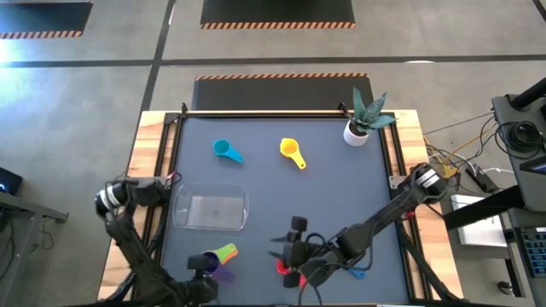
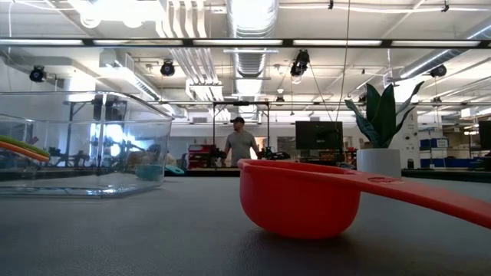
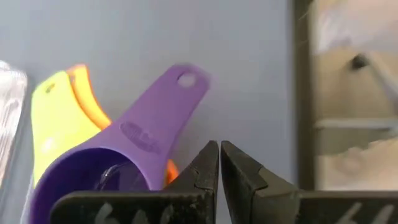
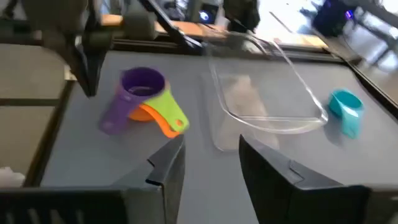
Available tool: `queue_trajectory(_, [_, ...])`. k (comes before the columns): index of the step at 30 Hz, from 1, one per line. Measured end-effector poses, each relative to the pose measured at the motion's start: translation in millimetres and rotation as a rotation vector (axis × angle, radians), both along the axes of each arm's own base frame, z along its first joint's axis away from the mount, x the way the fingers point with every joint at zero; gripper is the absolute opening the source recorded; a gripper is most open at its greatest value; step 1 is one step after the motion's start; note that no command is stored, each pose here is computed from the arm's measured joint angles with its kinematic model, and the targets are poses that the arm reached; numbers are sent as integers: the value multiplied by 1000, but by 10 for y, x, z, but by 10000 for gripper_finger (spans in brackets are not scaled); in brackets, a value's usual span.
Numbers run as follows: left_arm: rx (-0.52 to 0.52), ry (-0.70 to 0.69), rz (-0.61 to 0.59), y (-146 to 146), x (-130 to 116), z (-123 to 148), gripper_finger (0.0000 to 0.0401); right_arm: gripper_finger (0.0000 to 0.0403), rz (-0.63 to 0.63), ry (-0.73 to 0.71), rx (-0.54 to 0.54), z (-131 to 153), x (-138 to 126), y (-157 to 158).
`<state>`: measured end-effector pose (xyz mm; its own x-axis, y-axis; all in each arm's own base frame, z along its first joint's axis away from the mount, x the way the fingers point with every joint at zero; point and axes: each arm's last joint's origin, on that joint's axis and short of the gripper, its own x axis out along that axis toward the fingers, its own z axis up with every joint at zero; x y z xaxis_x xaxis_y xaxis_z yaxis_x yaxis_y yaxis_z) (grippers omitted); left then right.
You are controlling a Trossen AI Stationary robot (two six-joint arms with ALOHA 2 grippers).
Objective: Nest measuring cups in basket
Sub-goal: Stack the purple measuring cup on top of the green measuring cup
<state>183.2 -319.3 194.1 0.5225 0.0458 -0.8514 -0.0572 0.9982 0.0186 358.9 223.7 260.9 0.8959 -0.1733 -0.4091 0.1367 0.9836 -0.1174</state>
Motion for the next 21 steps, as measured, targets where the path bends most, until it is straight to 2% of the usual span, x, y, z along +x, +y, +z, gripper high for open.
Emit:
queue_trajectory(4, [-10, -96, 18, -32, -150, 226, 0, 112, 16, 8, -46, -99, 111, 37])
queue_trajectory(7, [10, -67, 96, 26, -225, 222, 7, 98, -1, 14, -44, -143, 179, 4])
queue_trajectory(9, [6, -42, 125, 48, -244, 196, 25, 91, -13, 15, -39, -142, 200, -28])
queue_trajectory(13, [23, 0, 140, 69, -240, 108, 90, 82, -30, 8, -26, -124, 227, -80])
queue_trajectory(21, [34, 27, 137, 92, -215, 81, 258, 79, -31, 1, -20, -88, 231, -86])
